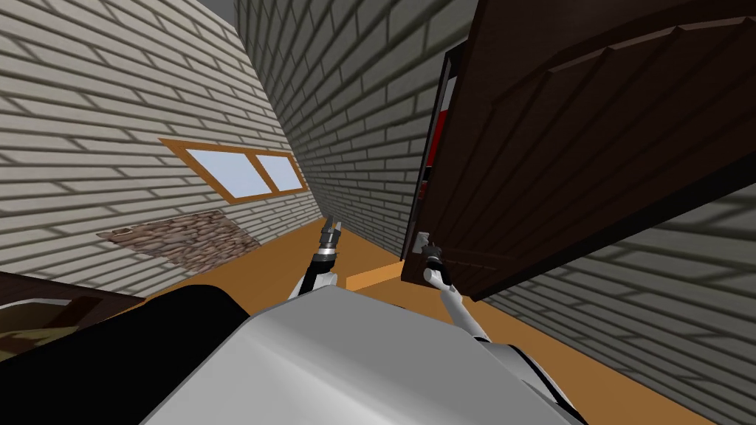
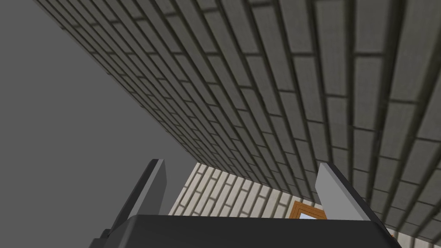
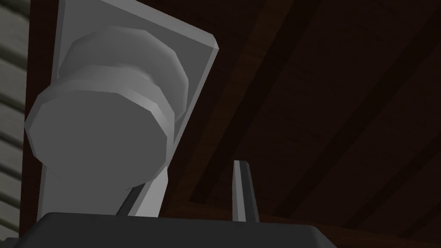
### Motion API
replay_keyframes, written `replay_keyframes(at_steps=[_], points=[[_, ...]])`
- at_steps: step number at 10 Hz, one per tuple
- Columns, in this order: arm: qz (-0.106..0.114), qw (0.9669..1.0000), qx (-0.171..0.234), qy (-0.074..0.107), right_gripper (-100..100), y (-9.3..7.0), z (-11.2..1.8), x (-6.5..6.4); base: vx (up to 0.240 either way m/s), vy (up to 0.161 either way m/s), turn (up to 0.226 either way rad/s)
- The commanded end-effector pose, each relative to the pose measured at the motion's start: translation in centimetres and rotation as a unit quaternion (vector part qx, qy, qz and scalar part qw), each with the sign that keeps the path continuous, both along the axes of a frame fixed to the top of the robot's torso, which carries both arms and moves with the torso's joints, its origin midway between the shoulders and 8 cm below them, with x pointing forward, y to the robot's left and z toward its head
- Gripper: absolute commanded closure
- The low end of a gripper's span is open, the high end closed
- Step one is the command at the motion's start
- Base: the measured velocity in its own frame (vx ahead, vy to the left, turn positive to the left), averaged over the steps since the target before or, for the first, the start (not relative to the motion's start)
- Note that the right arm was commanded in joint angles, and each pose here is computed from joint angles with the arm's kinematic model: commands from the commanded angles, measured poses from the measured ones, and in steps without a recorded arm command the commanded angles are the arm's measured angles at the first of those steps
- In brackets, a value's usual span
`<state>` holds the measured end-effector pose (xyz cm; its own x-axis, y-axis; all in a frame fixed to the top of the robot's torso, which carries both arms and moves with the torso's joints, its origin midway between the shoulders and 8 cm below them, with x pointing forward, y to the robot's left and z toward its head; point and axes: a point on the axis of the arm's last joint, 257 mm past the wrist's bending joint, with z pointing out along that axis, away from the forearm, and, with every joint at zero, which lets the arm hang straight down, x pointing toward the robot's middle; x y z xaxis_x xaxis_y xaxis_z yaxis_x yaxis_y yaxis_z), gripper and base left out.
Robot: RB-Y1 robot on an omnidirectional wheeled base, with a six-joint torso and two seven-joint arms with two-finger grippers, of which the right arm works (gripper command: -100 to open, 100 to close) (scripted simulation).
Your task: Pull the door open
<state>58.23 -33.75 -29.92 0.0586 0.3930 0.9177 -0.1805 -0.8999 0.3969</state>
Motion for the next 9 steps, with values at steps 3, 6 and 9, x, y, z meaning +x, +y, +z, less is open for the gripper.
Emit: replay_keyframes(at_steps=[3,6,9], points=[[0.015,0.9982,0.056,-0.012,-100,2.8,0.5,0.5,-0.059,-0.030,0.019],[0.015,0.9982,0.056,-0.012,-100,2.8,0.5,0.5,-0.021,-0.014,0.004],[0.018,0.9925,0.119,-0.019,-100,4.1,0.4,0.5,-0.065,-0.035,0.049]])
